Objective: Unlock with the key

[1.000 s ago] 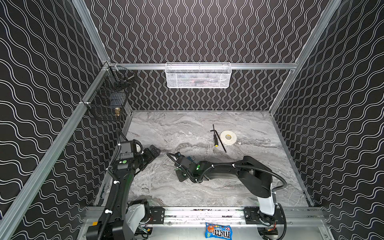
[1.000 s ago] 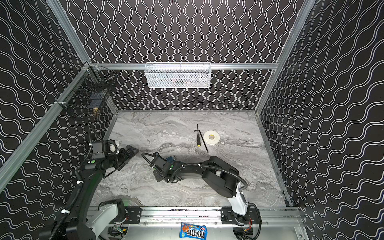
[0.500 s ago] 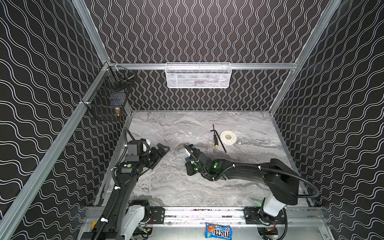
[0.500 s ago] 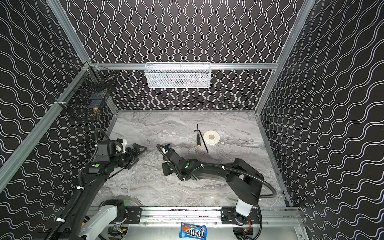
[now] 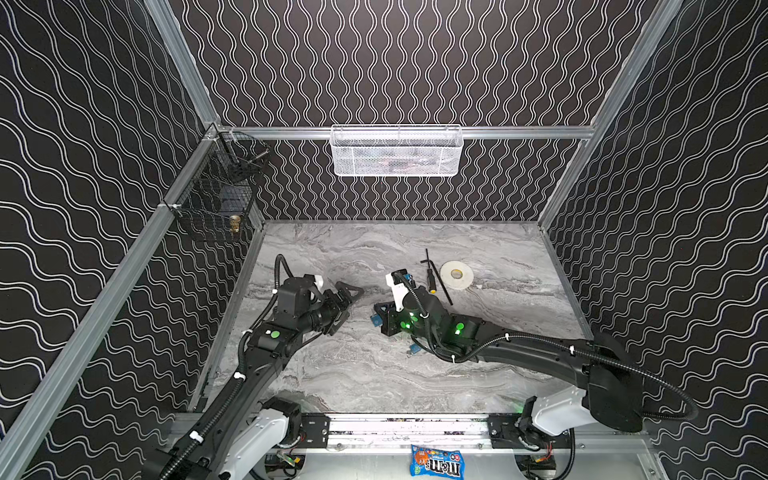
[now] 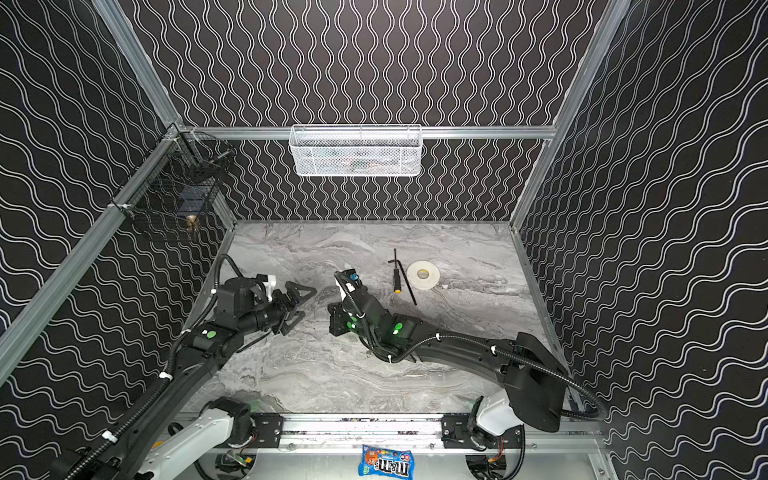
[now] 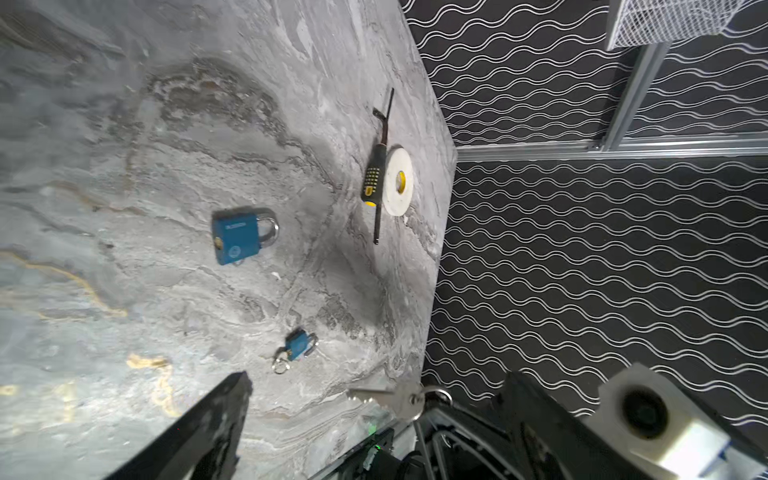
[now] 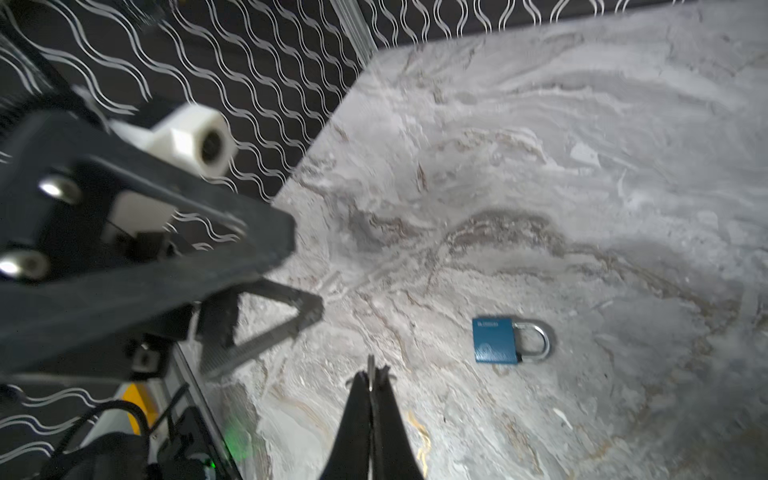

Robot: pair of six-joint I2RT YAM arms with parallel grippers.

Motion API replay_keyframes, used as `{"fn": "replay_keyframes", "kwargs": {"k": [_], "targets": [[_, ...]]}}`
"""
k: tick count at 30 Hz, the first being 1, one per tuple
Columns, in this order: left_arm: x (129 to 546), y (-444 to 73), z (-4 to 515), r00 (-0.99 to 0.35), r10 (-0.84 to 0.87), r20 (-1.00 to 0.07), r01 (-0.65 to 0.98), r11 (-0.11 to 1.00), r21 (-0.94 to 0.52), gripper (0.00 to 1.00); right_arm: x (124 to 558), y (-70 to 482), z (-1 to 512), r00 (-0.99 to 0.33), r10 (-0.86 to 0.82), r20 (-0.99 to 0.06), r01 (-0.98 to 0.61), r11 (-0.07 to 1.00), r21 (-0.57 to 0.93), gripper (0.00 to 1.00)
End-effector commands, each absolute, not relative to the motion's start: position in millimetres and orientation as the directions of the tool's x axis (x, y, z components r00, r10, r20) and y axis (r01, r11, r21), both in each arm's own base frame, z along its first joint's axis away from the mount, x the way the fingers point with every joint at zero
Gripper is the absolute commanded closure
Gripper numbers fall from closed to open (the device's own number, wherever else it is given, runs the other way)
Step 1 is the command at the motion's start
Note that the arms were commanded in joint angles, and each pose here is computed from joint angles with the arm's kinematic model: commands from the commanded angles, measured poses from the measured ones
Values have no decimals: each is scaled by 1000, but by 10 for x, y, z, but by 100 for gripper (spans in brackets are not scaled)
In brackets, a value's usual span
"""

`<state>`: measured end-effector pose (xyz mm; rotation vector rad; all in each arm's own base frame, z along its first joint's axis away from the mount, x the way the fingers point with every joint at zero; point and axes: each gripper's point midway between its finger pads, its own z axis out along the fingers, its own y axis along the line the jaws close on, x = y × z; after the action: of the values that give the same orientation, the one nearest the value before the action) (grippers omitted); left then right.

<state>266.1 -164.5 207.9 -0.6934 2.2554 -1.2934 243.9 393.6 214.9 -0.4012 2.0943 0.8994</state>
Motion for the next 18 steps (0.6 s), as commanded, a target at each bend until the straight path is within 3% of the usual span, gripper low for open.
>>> {"fn": "replay_keyframes", "kwargs": {"k": [1, 18], "targets": [[2795, -1688, 2266, -726, -679, -112, -182, 346, -920, 1, 2480, 4025, 2428, -587, 85, -805, -575, 656, 489, 100], [2832, -1868, 2464, -707, -707, -3, -190, 194, -962, 1, 2475, 4370, 2719, -554, 105, -826, -650, 564, 508, 100]]}}
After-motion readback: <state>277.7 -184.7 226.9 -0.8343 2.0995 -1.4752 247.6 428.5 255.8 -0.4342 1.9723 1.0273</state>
